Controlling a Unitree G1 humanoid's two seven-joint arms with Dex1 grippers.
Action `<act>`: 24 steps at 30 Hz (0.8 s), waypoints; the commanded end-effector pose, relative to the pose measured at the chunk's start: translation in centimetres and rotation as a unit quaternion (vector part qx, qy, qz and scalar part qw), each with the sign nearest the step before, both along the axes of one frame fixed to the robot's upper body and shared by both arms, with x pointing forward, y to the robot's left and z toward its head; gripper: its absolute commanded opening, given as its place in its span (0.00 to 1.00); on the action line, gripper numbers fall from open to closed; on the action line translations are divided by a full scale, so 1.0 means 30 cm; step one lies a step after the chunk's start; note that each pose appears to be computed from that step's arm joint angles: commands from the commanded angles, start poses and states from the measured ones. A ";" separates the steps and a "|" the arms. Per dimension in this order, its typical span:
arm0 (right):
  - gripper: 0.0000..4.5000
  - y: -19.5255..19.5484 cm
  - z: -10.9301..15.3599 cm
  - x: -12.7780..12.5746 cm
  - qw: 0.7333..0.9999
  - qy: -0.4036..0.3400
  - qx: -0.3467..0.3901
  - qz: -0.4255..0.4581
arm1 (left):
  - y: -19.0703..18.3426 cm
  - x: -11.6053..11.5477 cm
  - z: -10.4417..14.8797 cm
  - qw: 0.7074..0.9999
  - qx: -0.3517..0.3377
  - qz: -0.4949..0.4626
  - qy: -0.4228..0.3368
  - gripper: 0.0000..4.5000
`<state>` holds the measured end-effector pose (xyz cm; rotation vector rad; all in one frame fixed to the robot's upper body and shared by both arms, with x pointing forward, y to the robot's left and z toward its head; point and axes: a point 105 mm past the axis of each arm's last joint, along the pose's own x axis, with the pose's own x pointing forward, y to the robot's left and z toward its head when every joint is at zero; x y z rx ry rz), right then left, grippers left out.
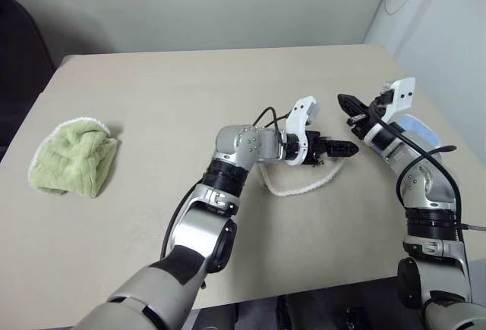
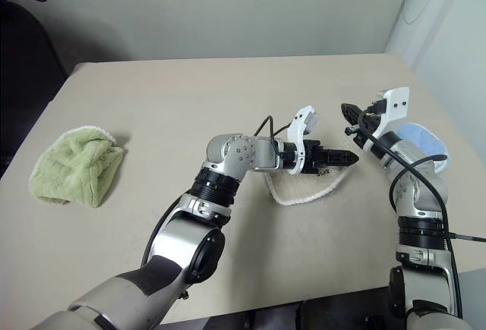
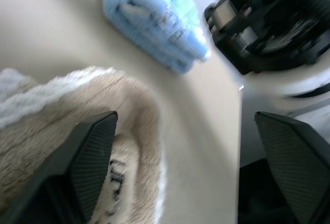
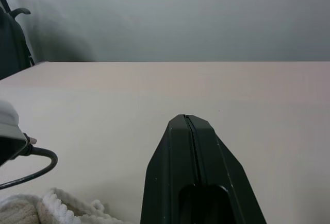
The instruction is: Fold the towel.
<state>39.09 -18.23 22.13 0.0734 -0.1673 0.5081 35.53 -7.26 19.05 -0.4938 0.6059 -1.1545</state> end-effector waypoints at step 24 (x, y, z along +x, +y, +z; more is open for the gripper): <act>0.87 0.122 -0.124 -0.316 0.867 -0.049 -0.384 0.314 | 0.802 0.082 0.035 0.938 -0.044 0.326 -0.107 1.00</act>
